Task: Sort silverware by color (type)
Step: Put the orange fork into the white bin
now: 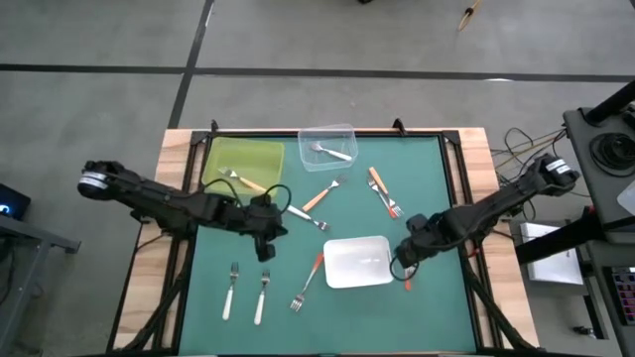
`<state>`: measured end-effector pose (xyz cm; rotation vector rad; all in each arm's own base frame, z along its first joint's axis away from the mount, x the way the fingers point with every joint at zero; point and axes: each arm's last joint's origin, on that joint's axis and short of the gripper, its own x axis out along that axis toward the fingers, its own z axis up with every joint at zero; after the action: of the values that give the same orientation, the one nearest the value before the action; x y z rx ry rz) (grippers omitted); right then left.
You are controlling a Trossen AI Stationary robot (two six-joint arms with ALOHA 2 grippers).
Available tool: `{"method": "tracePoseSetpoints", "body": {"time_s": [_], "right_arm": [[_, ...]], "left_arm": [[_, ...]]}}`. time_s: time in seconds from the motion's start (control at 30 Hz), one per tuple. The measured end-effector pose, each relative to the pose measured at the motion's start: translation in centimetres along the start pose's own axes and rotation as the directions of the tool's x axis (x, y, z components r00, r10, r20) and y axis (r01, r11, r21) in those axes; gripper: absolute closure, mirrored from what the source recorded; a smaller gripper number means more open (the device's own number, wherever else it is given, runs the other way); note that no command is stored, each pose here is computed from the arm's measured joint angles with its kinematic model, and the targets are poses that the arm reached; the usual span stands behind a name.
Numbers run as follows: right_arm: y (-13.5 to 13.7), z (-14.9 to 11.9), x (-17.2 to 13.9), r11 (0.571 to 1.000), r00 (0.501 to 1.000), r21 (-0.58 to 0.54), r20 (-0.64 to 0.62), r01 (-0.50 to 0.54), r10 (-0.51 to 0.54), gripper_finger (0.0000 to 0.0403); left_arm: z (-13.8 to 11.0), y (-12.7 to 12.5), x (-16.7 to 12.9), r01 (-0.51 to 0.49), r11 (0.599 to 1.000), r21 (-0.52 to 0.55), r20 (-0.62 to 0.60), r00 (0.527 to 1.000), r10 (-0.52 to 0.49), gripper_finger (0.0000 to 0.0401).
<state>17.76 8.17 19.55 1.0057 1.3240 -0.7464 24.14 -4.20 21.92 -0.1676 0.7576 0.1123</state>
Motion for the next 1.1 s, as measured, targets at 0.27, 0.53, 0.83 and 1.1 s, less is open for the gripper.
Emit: {"method": "tracePoseSetpoints", "body": {"time_s": [0.27,0.53,0.83,1.1], "right_arm": [[0.9,0.0,1.6,0.997,0.999,-0.064,-0.038,0.037,-0.039,0.0392],[1.2,0.1,1.7,0.998,0.999,-0.064,-0.038,0.006,-0.009,0.0392],[1.3,0.2,1.8,0.997,1.0,-0.075,-0.01,0.015,-0.016,0.0392],[1.3,0.3,2.0,1.0,1.0,0.016,-0.008,0.025,-0.025,0.0384]], "left_arm": [[1.3,-0.1,-0.8,-0.09,0.984,0.154,0.131,0.989,0.07,0.0401],[1.1,-0.5,-0.5,-0.084,0.983,0.16,0.189,0.981,0.053,0.0401],[1.2,-0.4,-0.5,-0.089,0.977,0.193,0.207,0.977,0.048,0.0401],[1.6,-0.5,-0.7,-0.096,0.971,0.218,0.22,0.974,0.047,0.0401]]}}
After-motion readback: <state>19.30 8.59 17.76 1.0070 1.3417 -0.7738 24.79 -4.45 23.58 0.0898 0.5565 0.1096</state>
